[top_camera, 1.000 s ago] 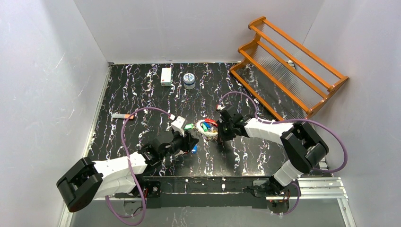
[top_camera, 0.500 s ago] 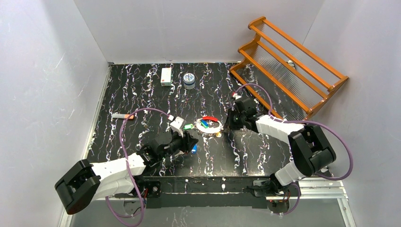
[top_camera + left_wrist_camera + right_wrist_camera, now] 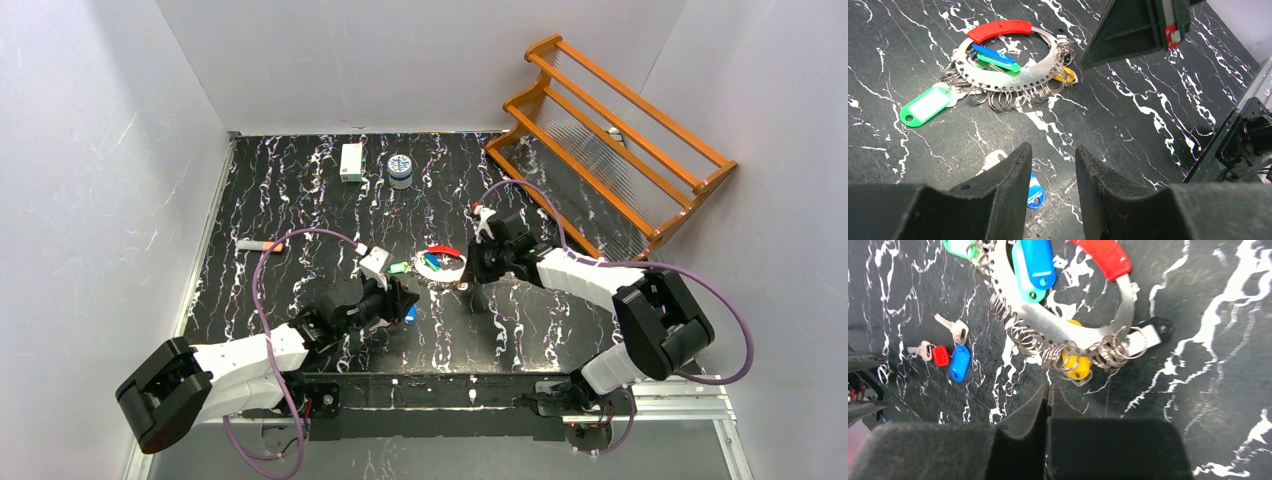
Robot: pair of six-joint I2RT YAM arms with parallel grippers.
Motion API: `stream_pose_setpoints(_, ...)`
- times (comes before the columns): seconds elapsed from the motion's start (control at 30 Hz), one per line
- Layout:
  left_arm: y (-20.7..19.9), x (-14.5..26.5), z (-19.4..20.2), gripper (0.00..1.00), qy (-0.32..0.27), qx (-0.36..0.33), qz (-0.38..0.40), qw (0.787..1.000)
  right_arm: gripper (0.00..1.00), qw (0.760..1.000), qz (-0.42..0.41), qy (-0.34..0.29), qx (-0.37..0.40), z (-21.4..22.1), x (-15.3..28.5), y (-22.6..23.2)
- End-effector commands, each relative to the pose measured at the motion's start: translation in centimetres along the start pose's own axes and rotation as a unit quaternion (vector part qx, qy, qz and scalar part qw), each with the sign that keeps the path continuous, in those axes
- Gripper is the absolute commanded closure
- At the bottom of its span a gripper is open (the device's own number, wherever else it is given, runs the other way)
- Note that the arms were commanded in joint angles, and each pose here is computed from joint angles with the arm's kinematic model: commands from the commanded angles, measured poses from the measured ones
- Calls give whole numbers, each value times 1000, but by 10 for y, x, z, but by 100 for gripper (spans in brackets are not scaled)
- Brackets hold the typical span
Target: Put the keys on the keyring
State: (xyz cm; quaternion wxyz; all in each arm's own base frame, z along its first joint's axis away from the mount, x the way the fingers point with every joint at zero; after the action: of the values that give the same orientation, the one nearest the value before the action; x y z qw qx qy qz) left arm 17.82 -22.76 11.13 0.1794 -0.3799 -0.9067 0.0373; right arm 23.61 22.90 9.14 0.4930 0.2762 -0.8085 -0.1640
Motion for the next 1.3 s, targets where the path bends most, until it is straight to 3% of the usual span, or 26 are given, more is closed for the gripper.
stream_pose_setpoints(0.0, 1, 1, 0, 64, -7, -1, -4, 1000, 94, 999, 10, 24, 41, 11, -11, 8)
stream_pose_setpoints(0.2, 1, 1, -1, 64, -8, -1, -4, 1000, 94, 998, 45, 25, 44, 9, -22, 6)
stream_pose_setpoints(0.57, 1, 2, -2, 64, -7, -3, -4, 1000, 90, 992, 109, -54, 19, -16, -21, -6)
stream_pose_setpoints(0.7, 1, 2, -1, 64, -5, -5, -5, 1000, 88, 993, 105, -55, 23, -18, -20, -4)
stream_pose_setpoints(0.8, 2, 3, -1, 64, -4, -5, -6, 1000, 83, 995, 79, -48, 37, -17, -16, 3)
stream_pose_setpoints(0.93, 2, 2, -1, 64, -5, -5, -6, 1000, 62, 998, 6, -39, 53, -15, -9, 27)
stream_pose_setpoints(1.07, 2, 2, -1, 64, -4, -3, -6, 1000, 58, 997, -27, -40, 65, -18, -6, 44)
stream_pose_setpoints(1.27, 1, 2, 0, 64, -2, -2, -6, 1000, 57, 998, -8, -12, 55, -16, -21, 44)
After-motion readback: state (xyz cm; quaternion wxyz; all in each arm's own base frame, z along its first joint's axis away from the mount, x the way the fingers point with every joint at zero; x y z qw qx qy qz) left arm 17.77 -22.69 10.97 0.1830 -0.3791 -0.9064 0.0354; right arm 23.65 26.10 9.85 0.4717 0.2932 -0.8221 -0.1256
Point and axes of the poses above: each gripper's point midway between its finger pads, its own x axis back along the fingers, its own y axis along the line the jaws close on, z = x × y, the point moved 4 cm from there along x, back along the fingers, and after that the axes turned 9 degrees about -x, right-handed, at the moved point
